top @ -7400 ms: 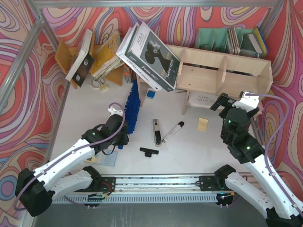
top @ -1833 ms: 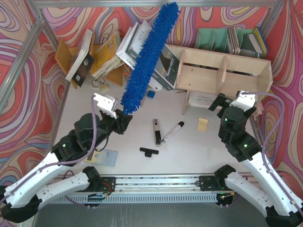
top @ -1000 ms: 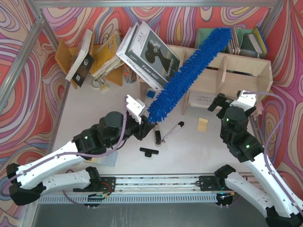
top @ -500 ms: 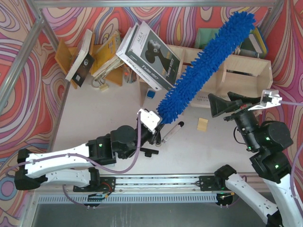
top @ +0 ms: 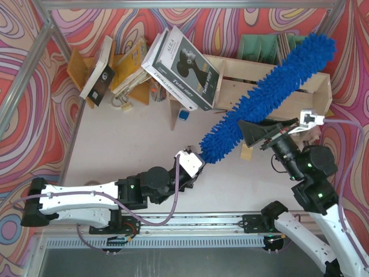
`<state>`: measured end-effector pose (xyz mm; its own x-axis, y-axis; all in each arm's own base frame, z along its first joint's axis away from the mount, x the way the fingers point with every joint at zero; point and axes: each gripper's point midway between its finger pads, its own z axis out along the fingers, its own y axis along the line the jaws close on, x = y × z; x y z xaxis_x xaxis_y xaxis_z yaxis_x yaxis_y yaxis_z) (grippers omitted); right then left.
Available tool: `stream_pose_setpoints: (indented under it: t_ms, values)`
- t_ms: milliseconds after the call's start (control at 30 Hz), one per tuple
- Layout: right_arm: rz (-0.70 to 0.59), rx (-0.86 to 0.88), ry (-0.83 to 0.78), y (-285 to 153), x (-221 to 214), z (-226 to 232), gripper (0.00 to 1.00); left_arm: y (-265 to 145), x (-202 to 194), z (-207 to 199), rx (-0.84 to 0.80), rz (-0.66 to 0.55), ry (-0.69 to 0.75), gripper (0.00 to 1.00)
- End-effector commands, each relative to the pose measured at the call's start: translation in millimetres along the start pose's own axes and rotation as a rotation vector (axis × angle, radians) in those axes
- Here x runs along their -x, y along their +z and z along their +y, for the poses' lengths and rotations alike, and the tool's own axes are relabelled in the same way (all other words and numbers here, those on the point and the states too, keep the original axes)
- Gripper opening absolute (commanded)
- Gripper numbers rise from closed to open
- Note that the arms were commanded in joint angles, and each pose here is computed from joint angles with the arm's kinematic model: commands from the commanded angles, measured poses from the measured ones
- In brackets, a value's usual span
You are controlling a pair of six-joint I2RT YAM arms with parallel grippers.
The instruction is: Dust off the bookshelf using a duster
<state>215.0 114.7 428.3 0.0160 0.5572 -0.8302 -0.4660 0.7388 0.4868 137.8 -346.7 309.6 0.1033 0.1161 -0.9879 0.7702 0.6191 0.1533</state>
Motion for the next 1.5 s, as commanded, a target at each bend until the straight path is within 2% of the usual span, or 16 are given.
stream_pose_setpoints:
  t_ms: [0,233,500,667,800,1000,1267,1433,1467]
  values:
    - [0.000,0.051,0.084,14.5,-2.5,10.2,0.99,-0.6,21.3,-4.7,-0.003,-0.105,-0.030,0.00]
    - [0.020,0.015,0.095,22.4,-10.8,1.6,0.99,1.0,8.5,-24.8,-0.061,-0.095,-0.023,0.00]
    - [-0.143,-0.130,0.097,0.3,17.2,-24.8,0.99,7.1,-24.0,-36.9,-0.078,-0.030,0.035,0.00]
    - [-0.154,-0.143,0.080,0.5,21.8,-26.0,0.98,7.6,-27.6,-45.2,-0.105,-0.025,0.047,0.00]
    - [-0.147,-0.144,0.076,2.5,20.7,-26.3,0.93,8.8,-29.3,-49.0,-0.114,-0.018,0.061,0.00]
    - [-0.148,-0.152,0.078,1.6,21.1,-27.4,0.76,9.2,-32.1,-48.2,-0.101,-0.006,0.053,0.00]
    - [-0.187,-0.257,0.149,-8.0,22.4,-46.1,0.23,7.7,-32.4,-33.8,-0.019,0.006,0.022,0.15]
    - [-0.214,-0.307,0.195,-16.6,24.6,-54.5,0.18,2.3,-31.7,-15.7,0.067,0.008,-0.006,0.29]
    - [-0.220,-0.316,0.205,-18.5,25.2,-55.8,0.17,0.9,-31.6,-12.5,0.081,0.008,-0.006,0.41]
